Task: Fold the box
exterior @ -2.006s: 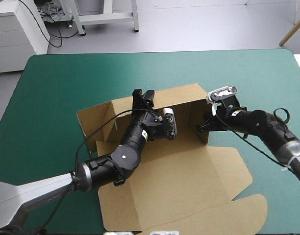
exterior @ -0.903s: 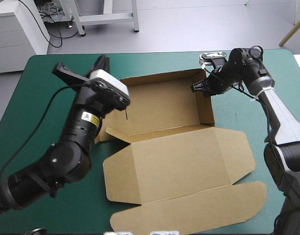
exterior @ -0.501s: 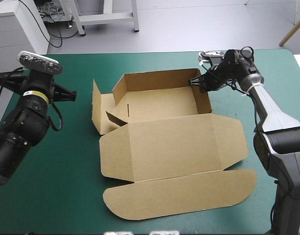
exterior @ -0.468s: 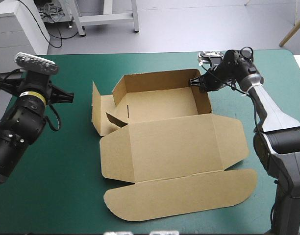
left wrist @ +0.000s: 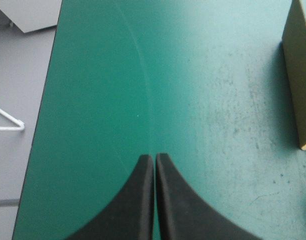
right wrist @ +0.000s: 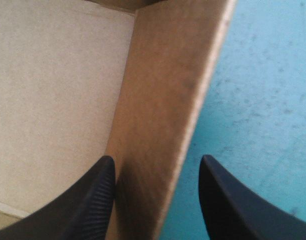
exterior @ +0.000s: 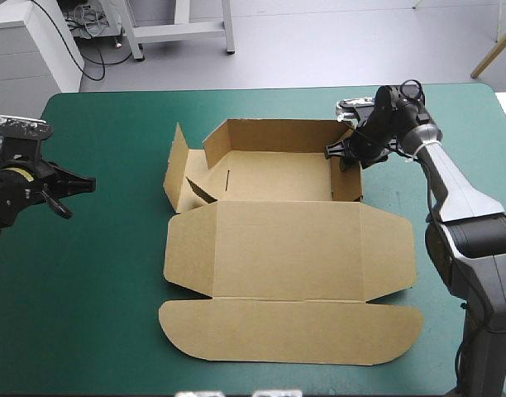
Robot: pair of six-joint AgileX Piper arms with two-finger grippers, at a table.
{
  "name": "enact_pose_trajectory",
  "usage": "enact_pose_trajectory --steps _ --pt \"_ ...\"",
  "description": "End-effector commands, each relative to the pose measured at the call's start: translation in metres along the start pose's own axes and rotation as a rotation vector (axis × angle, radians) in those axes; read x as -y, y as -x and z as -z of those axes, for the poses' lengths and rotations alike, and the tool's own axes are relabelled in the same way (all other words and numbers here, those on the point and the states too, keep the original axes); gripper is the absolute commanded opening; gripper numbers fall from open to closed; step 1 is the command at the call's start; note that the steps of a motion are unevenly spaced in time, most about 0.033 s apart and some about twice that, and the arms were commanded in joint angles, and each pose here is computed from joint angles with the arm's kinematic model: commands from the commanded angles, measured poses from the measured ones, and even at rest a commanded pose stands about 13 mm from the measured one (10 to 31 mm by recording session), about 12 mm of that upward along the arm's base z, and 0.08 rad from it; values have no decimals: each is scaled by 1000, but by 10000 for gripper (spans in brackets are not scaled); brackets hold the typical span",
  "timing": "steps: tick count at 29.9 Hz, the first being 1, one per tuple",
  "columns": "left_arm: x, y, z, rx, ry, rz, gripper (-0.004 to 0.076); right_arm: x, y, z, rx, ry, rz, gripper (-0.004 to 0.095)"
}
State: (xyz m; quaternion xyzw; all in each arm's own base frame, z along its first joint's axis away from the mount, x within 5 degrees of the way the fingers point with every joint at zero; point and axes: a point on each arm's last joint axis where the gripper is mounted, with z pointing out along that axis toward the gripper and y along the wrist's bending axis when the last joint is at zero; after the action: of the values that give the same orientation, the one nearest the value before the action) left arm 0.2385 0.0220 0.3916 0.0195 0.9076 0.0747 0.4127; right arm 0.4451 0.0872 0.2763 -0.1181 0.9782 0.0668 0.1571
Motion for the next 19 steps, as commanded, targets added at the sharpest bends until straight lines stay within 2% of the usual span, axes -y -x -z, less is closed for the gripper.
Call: enact_pose_trajectory --steps 1,3,7,11,14,19 --pt "-11 8 5 46 -12 53 -3 2 0 72 169 -88 34 493" --pt "-17 6 0 32 -22 100 -3 3 -3 94 210 -135 49 489" --pt "-31 2 -15 -11 -64 175 -3 0 -17 146 320 -148 46 480" --pt "-42 -4 -27 -65 -91 234 -3 -8 -29 179 395 -110 22 449" --pt "-44 -7 -33 -102 -100 245 -3 -12 -33 186 413 -82 10 441" --pt "-43 -10 -35 -131 -111 243 -3 -9 -29 167 364 -68 -27 441"
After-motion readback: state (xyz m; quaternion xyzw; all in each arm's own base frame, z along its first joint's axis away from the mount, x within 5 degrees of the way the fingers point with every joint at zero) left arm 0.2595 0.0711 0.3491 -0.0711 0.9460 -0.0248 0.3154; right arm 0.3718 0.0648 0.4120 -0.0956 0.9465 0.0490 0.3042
